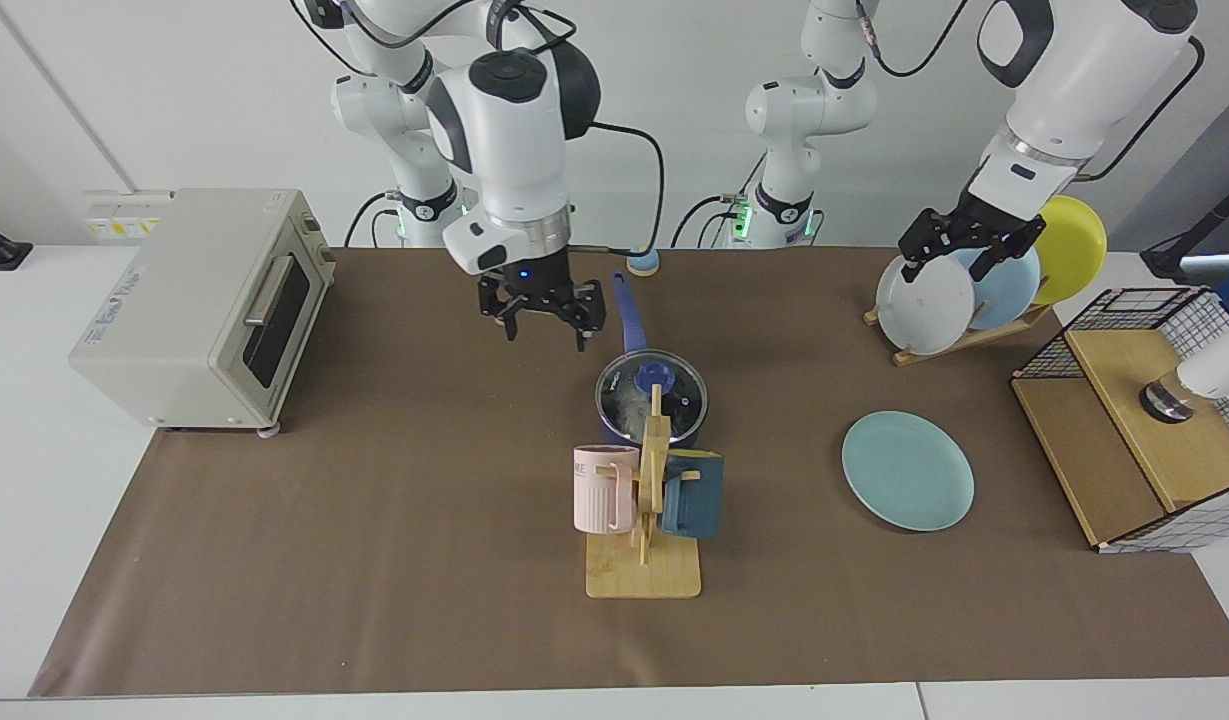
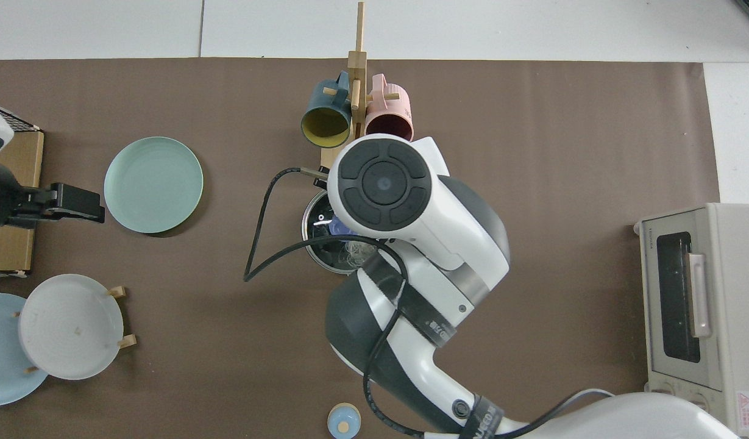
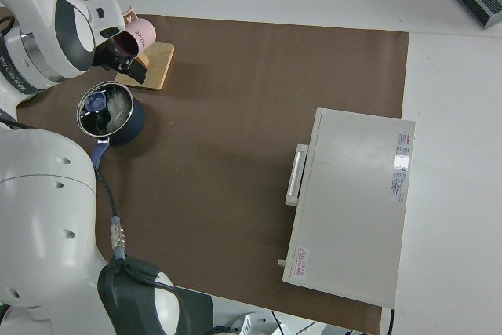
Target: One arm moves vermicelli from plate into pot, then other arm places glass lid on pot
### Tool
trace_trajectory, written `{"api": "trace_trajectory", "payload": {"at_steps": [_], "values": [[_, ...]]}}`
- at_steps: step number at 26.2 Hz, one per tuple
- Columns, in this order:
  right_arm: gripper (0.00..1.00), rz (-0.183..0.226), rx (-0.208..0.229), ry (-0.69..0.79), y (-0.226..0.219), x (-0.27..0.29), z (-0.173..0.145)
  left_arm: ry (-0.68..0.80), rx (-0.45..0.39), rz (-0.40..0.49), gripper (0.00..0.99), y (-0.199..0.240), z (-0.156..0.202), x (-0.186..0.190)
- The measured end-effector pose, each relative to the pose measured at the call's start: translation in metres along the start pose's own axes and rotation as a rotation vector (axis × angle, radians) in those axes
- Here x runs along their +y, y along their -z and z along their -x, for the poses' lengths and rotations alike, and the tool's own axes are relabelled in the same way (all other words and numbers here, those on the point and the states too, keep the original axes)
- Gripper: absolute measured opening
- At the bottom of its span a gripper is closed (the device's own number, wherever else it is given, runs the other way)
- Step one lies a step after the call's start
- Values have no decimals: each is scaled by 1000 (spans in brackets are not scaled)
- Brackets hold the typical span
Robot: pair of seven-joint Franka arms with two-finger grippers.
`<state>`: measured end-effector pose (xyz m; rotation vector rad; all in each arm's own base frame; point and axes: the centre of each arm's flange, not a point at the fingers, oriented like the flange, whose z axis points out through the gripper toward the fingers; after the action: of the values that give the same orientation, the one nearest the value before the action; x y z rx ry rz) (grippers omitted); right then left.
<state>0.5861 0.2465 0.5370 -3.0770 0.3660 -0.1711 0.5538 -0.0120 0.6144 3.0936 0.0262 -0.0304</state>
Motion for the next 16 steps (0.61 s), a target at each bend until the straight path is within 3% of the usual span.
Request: {"api": "trace_trajectory", "payload": {"at_steps": [7,16], "values": [[1000,50,4,113,16,105,-22,0,0,0,991,0,0,0],[1000,30,-23,219,39,238,-29,0,0,0,991,0,0,0]]}}
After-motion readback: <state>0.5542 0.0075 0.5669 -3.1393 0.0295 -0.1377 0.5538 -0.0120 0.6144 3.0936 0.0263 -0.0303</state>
